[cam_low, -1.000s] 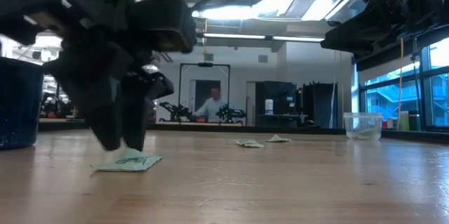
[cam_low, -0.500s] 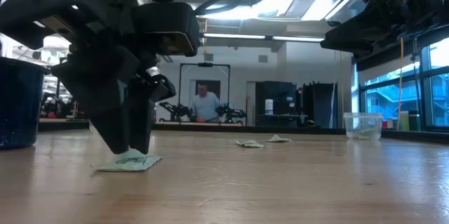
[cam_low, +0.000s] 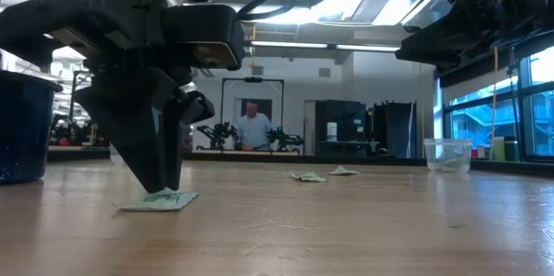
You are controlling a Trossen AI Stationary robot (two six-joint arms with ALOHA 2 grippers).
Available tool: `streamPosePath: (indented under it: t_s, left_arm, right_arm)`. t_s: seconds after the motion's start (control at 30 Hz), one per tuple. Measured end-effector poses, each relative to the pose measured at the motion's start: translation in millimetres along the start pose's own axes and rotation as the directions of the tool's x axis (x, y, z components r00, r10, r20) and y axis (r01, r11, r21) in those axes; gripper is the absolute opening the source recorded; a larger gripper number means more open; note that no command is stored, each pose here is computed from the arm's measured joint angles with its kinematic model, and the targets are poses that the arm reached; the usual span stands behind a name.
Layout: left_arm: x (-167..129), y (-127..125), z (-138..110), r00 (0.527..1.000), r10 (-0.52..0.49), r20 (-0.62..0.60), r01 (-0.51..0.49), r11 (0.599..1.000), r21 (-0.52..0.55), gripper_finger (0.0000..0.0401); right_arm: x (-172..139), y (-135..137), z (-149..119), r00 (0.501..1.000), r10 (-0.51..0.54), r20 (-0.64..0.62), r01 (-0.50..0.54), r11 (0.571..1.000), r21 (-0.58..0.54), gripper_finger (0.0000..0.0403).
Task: Pick and place Stevia / Truvia into bins
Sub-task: Put the stevia packet into the left transparent container
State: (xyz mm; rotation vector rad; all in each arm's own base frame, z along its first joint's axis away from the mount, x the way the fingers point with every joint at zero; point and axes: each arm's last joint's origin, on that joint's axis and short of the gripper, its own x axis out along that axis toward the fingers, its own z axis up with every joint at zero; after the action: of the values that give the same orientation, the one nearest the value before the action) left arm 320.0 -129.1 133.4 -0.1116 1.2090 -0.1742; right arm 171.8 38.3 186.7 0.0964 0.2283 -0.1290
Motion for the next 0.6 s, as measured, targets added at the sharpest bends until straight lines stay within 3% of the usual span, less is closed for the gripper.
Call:
streamPosePath:
  t_s: [0.33,0.6]
  left_arm:
    - [2.3,-8.0,-4.2,0.999,0.044,0.005,-0.044,0.999,0.027,0.0087]
    - [11.7,-5.4,-5.7,0.999,0.022,-0.030,-0.021,1.000,0.015,0.0060]
  right_arm:
    - [0.0,0.0,0.0,1.000,0.000,0.000,0.000,1.000,-0.001,0.0139]
    - [0.0,-0.1,0.0,1.000,0.000,0.000,0.000,1.000,-0.001,0.0139]
